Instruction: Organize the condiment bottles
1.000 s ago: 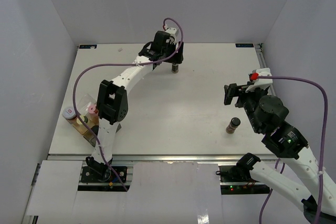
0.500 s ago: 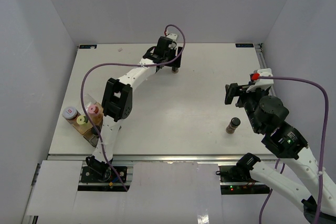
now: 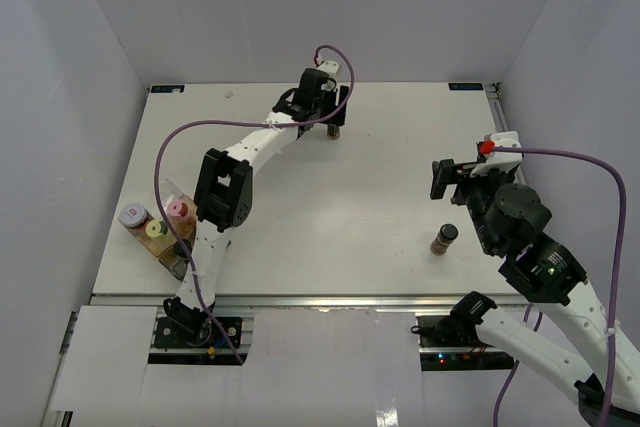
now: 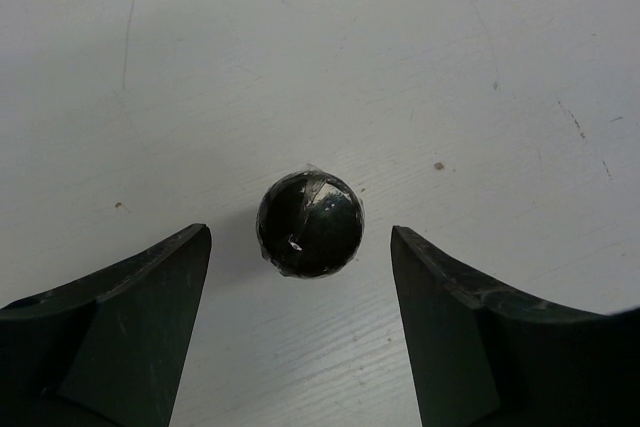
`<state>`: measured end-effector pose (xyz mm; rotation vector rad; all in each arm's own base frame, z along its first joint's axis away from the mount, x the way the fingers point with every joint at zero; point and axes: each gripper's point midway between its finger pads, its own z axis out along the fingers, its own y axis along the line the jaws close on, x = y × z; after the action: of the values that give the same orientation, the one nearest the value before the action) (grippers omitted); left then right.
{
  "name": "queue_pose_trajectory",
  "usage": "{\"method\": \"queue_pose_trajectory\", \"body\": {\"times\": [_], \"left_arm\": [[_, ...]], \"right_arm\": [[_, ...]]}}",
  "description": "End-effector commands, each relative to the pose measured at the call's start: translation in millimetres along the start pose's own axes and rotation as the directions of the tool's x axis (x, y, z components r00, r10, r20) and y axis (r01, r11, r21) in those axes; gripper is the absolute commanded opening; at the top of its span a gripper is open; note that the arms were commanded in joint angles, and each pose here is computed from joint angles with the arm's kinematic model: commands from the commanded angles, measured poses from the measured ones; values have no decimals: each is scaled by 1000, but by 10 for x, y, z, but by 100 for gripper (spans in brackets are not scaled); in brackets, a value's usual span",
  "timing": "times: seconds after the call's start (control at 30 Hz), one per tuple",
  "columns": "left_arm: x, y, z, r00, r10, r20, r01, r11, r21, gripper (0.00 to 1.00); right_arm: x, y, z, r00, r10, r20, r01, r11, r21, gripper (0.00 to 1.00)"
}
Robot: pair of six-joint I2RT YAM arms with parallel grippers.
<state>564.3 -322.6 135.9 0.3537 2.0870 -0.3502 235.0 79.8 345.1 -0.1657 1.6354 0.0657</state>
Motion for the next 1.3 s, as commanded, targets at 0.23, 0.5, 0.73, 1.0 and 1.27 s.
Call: {"method": "queue_pose_trajectory", "body": {"times": [0.23, 0.5, 0.73, 1.0, 1.27], "left_arm": [[-136, -59, 74, 999, -5, 46, 4, 1000, 9, 78], [-85, -61, 112, 999, 12, 39, -12, 1000, 9, 71], [-34, -32, 119, 999, 16, 43, -15, 1000, -6, 48], [-76, 36, -33, 999, -6, 43, 8, 998, -57, 16], [-72, 188, -502, 993, -96, 68, 105, 984, -147, 0]], "right_arm": [[-116, -46, 13, 999, 10, 50, -11, 1000, 29, 90], [-113, -49, 8, 998, 14, 59, -16, 999, 29, 90], [-100, -27, 27, 998, 9, 54, -11, 1000, 24, 90], [-79, -8, 38, 999, 11, 51, -12, 1000, 17, 90], [-74, 49, 51, 999, 17, 48, -16, 1000, -8, 90]]}}
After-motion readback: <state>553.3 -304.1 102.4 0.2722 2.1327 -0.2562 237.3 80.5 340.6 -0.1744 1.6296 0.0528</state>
